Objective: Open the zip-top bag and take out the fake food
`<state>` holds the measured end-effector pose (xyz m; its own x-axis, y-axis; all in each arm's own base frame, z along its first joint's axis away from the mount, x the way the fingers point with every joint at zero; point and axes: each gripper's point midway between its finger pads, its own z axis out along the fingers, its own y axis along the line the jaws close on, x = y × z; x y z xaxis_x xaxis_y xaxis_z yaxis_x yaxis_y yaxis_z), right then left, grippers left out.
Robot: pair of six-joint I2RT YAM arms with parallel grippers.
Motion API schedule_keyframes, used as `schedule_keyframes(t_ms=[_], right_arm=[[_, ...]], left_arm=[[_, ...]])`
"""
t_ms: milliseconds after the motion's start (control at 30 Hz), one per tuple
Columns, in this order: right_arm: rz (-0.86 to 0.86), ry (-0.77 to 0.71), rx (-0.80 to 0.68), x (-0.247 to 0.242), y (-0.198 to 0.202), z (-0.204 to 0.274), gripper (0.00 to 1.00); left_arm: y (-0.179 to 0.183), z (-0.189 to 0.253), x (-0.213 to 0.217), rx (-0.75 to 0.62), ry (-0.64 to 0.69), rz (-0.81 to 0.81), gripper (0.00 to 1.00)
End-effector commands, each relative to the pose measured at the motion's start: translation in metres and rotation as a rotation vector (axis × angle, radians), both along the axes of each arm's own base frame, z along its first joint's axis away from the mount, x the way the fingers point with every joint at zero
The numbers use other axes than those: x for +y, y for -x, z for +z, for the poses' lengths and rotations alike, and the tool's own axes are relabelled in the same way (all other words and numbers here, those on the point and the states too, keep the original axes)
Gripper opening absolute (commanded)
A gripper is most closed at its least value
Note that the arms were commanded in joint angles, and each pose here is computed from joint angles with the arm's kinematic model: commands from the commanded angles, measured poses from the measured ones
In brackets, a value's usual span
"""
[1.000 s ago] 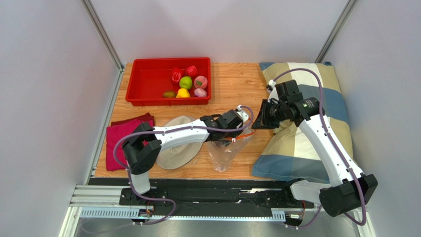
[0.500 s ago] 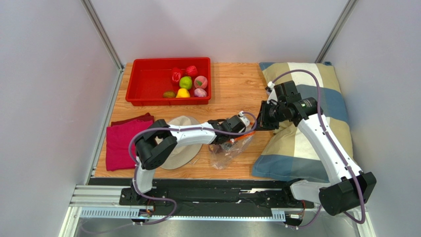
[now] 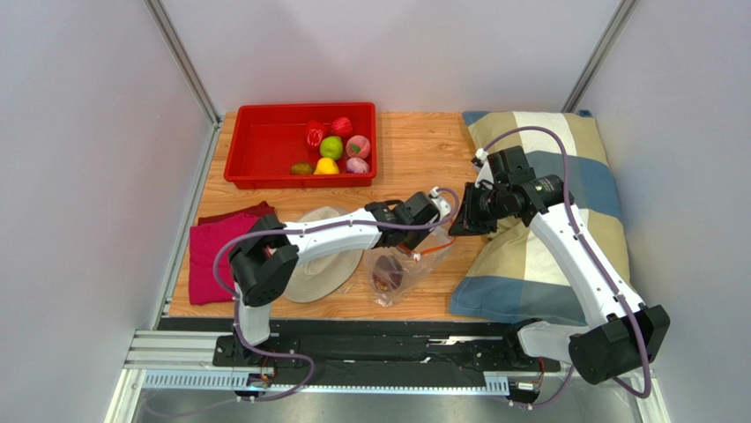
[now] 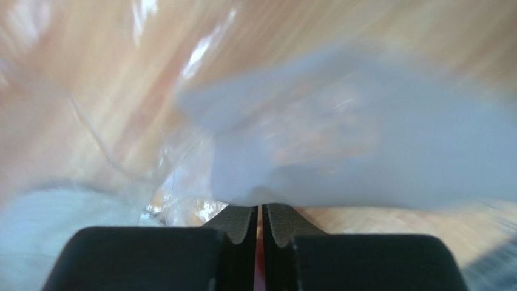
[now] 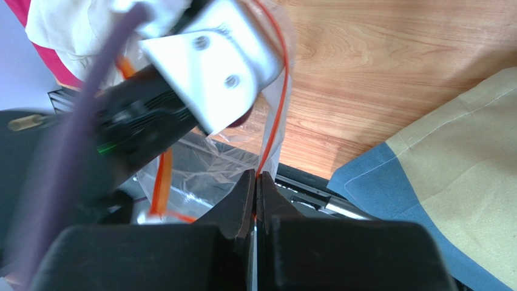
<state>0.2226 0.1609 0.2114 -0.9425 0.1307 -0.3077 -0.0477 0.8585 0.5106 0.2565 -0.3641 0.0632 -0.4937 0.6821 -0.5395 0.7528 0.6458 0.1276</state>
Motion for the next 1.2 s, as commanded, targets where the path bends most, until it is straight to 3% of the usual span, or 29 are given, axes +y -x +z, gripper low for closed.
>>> schedule_keyframes(t_ms=[0, 67, 167, 333, 567, 767, 967, 1167], right_arm=[[0.018, 0.004, -0.045, 0.000, -0.006, 0.005, 0.00], [0.019, 0.012, -0.047, 0.000, -0.007, 0.004, 0.00], [0.026, 0.016, -0.051, 0.000, -0.007, 0.004, 0.00], [0.030, 0.020, -0.042, -0.001, -0.006, 0.001, 0.00], [0.001, 0.101, -0.074, -0.013, -0.017, 0.003, 0.00], [-0.047, 0.179, -0.230, -0.028, -0.040, 0.045, 0.00], [-0.023, 0.114, -0.272, -0.011, -0.038, 0.053, 0.00], [0.011, 0.074, -0.215, 0.002, -0.028, 0.027, 0.00]], left_arm=[[0.006, 0.077, -0.024, 0.005, 0.140, -0.074, 0.28], [0.013, 0.082, -0.025, 0.050, 0.142, -0.084, 0.39], [0.030, 0.069, -0.013, 0.154, 0.076, -0.079, 0.45], [0.061, 0.051, 0.009, 0.301, -0.005, -0.077, 0.63], [0.062, 0.049, 0.028, 0.291, -0.088, -0.084, 0.59], [0.039, 0.104, -0.023, 0.164, 0.180, -0.106, 0.59], [0.016, 0.148, -0.066, 0.107, 0.352, -0.097, 0.59], [0.030, 0.090, -0.057, 0.267, 0.276, -0.131, 0.50]])
